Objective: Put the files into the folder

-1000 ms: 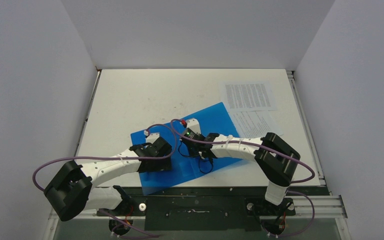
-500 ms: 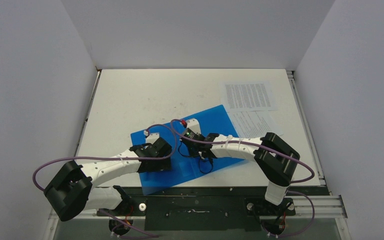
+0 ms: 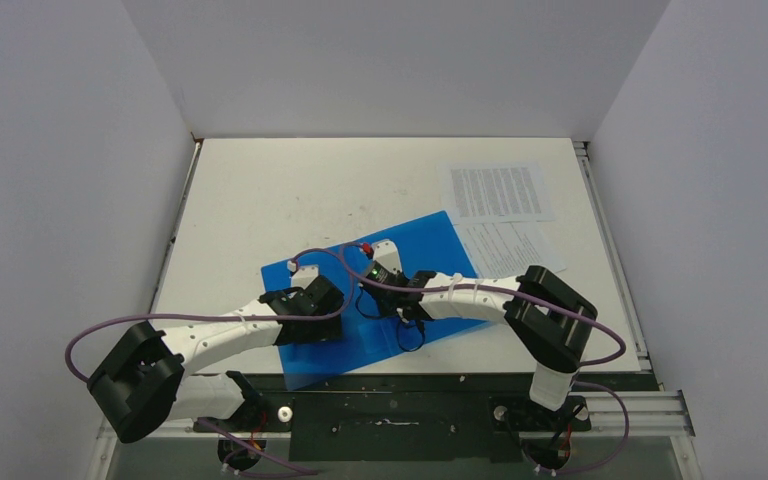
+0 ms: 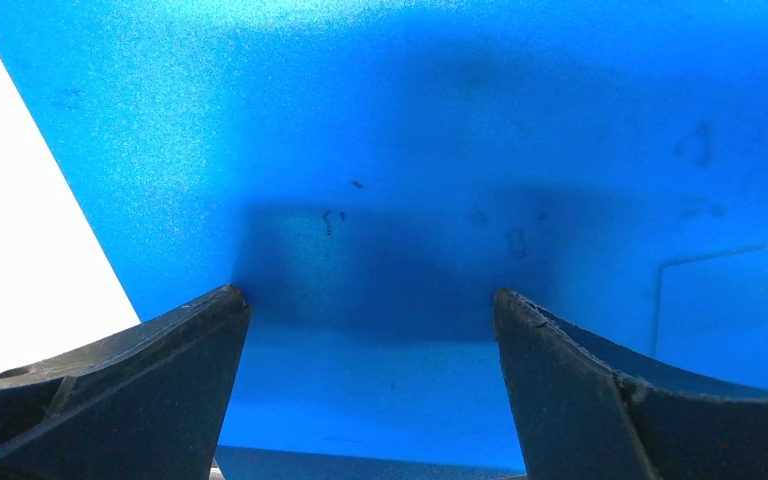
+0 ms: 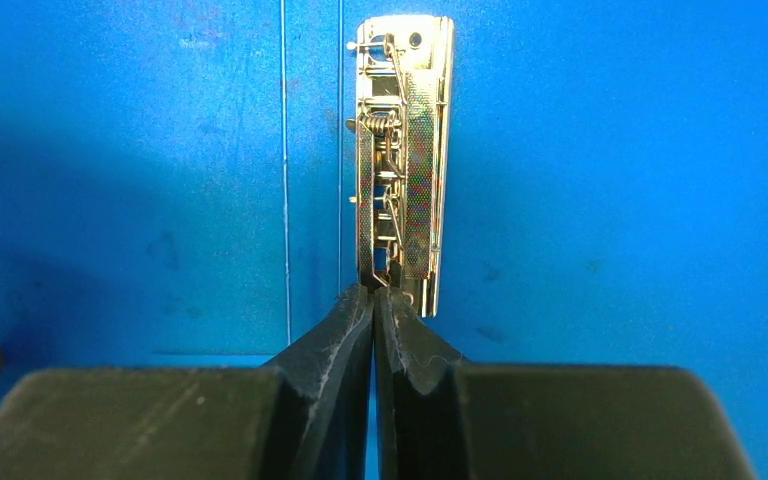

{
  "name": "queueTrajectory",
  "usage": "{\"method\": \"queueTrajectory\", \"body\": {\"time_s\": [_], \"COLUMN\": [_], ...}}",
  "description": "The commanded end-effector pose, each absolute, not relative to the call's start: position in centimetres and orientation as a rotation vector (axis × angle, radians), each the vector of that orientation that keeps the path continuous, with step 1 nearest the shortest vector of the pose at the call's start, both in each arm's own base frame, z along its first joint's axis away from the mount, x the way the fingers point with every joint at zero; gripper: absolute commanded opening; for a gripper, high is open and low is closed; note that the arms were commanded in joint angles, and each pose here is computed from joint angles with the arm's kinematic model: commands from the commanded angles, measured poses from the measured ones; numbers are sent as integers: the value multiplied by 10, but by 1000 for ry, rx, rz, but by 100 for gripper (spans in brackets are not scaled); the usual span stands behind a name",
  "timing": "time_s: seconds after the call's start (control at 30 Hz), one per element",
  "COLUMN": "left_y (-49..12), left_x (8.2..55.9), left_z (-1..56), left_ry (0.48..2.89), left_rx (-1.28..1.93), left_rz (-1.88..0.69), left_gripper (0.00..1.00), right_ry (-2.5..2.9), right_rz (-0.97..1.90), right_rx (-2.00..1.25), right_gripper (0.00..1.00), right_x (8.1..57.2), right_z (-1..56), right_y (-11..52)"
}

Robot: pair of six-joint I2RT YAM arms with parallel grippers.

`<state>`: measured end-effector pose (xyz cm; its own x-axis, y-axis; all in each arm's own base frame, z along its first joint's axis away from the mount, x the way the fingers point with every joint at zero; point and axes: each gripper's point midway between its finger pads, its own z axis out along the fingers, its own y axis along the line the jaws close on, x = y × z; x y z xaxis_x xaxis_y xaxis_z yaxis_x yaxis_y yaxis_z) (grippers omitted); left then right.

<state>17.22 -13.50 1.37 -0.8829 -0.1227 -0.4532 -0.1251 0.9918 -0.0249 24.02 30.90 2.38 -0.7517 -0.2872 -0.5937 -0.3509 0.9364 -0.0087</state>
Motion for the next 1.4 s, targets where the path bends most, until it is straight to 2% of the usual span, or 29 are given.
{"method": "queueTrajectory", "body": {"time_s": [0.0,0.47,0.83,1.37], "left_y": [-133,-130,-129,-129], "left_x": [161,158,156,157], "left_z": [0,-5,-10,-11], "left_ry": [2708,2714,2724,2724], "left_rx": [-197,-203,-206,-208], "left_rz": [0,8,25,23], "left_gripper": [92,92,91,91], "right_ry": [2543,2520,2463,2412], "right_rz": [8,-262,-354,-197], "right_rx": [-503,-458,-355,-259], "right_gripper": [5,5,5,5], "right_x": [224,226,234,250], "right_z": [-11,-21,-7,28], "right_y": [285,247,232,253]}}
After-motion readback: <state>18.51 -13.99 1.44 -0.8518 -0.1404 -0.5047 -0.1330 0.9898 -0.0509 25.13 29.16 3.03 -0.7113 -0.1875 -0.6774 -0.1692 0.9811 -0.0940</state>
